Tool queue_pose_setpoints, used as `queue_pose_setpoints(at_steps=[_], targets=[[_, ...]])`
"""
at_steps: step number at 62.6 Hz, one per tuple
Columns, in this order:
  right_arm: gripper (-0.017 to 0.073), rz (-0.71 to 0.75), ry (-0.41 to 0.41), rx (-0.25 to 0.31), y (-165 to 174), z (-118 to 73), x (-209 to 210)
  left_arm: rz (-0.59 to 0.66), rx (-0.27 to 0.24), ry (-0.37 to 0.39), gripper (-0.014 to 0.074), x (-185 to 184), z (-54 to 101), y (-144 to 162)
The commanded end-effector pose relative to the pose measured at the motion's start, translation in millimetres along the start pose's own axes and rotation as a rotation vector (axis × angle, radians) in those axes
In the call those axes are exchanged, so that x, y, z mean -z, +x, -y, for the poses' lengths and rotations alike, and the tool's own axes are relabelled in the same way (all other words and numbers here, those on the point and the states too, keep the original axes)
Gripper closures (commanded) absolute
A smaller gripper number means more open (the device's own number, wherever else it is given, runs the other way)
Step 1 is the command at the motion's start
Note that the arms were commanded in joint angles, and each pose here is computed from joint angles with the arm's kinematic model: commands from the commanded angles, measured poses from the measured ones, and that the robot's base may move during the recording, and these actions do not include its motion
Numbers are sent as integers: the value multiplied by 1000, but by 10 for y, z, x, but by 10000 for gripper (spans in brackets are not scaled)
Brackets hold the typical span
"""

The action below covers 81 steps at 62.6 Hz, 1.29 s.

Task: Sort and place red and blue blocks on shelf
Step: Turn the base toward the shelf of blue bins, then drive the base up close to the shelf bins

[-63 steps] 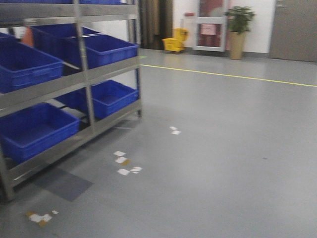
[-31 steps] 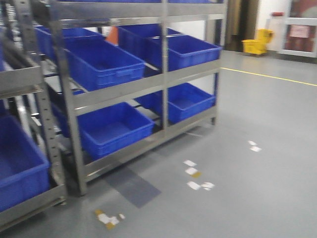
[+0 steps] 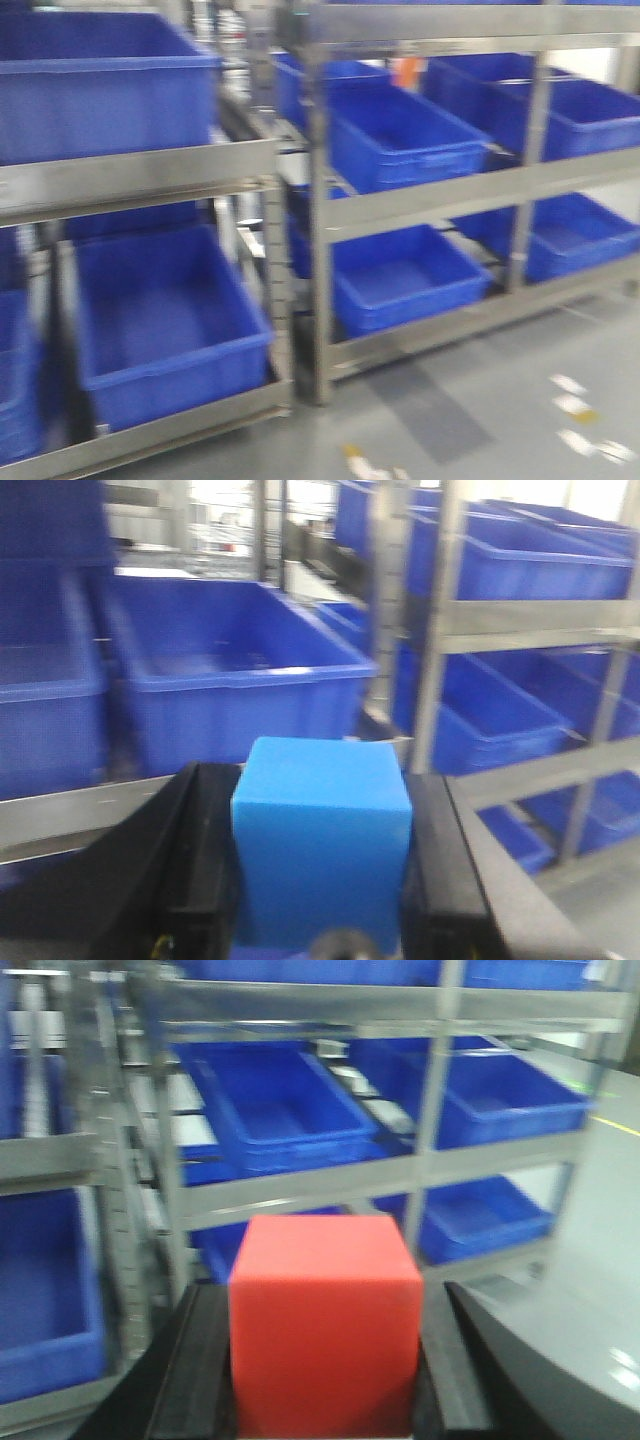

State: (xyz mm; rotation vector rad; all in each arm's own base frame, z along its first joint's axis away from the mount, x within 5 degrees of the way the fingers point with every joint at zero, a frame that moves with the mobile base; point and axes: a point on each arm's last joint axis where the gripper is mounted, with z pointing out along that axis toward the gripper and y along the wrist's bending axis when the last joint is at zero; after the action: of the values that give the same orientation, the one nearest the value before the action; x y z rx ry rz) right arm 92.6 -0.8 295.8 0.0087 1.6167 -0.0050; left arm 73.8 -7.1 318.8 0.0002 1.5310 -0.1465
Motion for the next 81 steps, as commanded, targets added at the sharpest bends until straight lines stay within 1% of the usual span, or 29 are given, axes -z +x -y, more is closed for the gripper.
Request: queue_pose_setpoints(at_steps=[1,81], targets=[[511,121,4,11,-181,3,16,113,13,0,469,7,6,-170],[511,121,4,11,-181,3,16,113,13,0,469,7,6,-170]])
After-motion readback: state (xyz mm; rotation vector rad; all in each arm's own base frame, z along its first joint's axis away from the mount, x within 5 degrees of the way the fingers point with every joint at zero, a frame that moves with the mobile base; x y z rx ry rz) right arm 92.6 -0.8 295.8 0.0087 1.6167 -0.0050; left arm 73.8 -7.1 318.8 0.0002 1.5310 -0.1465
